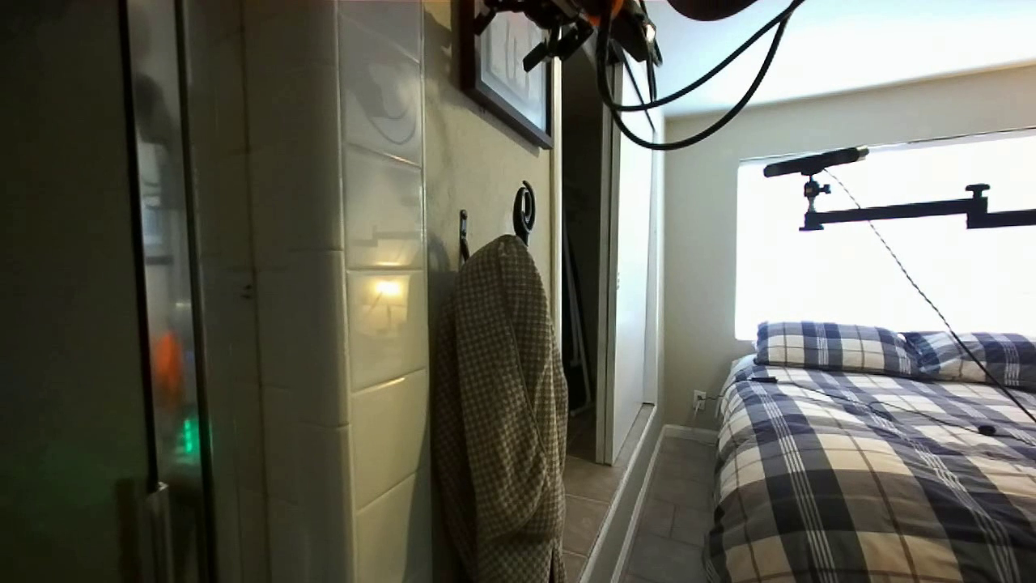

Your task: Move the picture frame to the right

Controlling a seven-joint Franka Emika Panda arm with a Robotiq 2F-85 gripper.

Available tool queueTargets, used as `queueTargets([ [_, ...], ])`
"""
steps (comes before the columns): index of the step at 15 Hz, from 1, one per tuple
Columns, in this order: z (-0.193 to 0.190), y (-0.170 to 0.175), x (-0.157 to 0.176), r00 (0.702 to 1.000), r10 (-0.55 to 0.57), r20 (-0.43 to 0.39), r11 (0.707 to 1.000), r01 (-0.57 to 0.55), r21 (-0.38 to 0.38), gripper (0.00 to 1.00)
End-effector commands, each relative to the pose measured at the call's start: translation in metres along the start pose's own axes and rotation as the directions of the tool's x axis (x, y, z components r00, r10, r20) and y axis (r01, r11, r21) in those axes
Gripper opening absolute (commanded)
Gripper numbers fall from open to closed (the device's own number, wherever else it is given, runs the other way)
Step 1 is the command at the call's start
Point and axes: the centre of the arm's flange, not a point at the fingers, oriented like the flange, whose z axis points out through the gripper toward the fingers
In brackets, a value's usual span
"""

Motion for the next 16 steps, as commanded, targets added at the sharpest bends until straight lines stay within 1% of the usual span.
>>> queueTargets([
  [1,0.014,0.019,0.02,0.997,0.04,-0.059,0.995,-0.045,-0.09,1.0],
  [8,0.016,0.028,0.02,0.996,0.035,-0.083,0.988,-0.047,-0.149,1.0],
  [11,0.019,0.052,0.03,0.994,0.044,-0.105,0.974,-0.066,-0.217,1.0],
  [13,0.021,0.068,0.038,0.992,0.049,-0.118,0.966,-0.077,-0.248,1.0],
  [15,0.022,0.072,0.038,0.995,0.048,-0.089,0.967,-0.068,-0.244,1.0],
  [16,0.023,0.069,0.035,0.998,0.035,-0.051,0.97,-0.046,-0.238,1.0],
])
